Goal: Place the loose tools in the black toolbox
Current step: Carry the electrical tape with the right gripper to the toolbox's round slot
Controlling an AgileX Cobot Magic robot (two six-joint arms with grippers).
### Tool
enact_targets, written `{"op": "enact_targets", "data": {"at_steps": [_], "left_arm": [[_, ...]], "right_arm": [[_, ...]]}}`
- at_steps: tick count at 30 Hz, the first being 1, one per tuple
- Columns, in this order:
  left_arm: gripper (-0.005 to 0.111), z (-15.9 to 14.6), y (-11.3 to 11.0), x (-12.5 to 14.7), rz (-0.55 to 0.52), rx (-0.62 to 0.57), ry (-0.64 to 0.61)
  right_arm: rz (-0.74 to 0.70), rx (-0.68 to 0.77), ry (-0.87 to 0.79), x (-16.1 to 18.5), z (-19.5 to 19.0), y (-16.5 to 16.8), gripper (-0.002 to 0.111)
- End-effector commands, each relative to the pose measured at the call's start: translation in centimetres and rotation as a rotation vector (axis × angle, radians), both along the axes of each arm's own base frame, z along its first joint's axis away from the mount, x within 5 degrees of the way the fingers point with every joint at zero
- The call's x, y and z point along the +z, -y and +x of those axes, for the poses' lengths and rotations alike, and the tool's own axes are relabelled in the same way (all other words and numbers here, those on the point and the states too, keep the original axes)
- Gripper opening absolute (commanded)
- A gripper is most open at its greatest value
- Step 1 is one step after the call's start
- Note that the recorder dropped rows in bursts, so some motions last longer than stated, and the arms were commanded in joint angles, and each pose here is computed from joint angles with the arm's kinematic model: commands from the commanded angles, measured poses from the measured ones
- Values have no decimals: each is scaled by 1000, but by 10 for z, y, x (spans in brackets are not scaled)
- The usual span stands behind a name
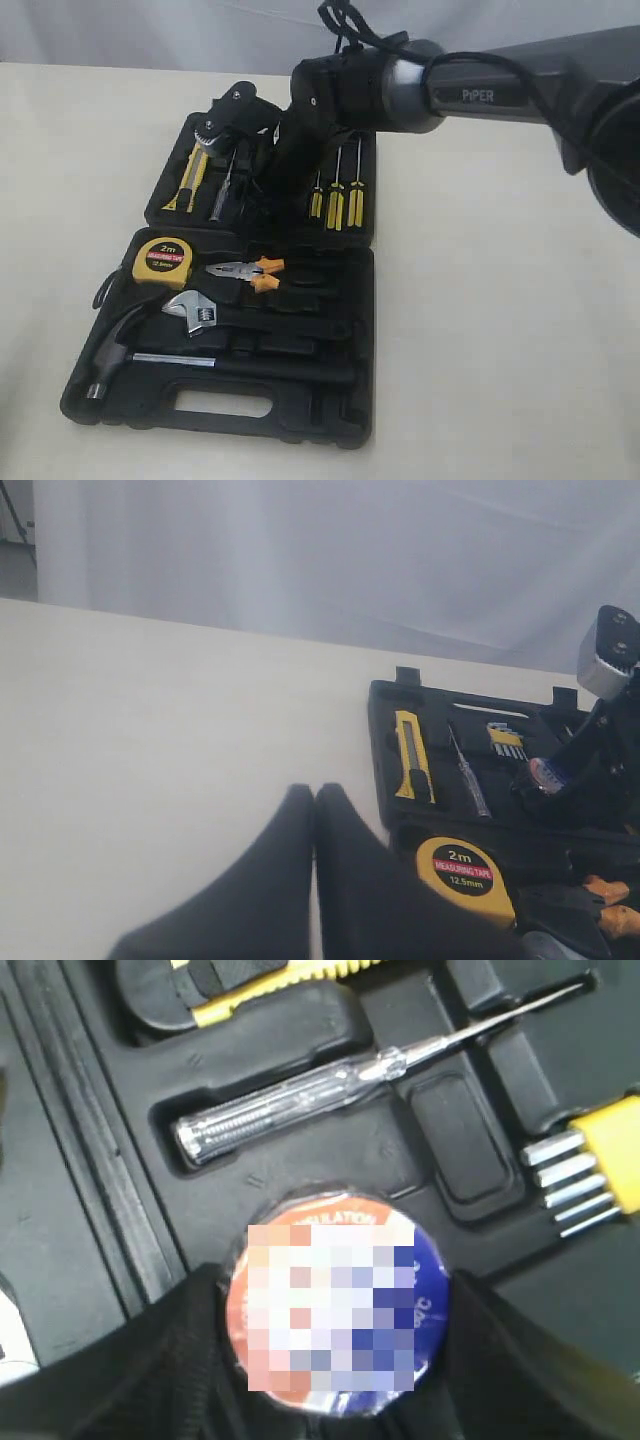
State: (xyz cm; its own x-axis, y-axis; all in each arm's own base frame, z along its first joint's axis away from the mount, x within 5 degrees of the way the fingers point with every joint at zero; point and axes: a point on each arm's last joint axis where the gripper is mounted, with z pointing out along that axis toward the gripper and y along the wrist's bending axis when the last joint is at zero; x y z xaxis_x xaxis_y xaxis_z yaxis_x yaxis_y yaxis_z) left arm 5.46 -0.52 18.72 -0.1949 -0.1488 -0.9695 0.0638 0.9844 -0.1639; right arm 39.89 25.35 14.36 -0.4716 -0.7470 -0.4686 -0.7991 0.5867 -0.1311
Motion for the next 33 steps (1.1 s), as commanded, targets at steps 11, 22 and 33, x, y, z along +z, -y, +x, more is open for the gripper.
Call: {"op": "enact_targets", "data": {"at_steps": [11, 22, 33], "left_arm": [[0, 0, 1, 1, -8, -6, -3], [0, 0, 1, 1, -8, -6, -3], [0, 0, 1, 1, -8, -6, -3]], "right_arm": [[-8, -36, -40, -7, -1, 0, 69], [0, -60, -34, 1, -1, 1, 72], [39, -51, 14, 50, 2, -1, 51]]}}
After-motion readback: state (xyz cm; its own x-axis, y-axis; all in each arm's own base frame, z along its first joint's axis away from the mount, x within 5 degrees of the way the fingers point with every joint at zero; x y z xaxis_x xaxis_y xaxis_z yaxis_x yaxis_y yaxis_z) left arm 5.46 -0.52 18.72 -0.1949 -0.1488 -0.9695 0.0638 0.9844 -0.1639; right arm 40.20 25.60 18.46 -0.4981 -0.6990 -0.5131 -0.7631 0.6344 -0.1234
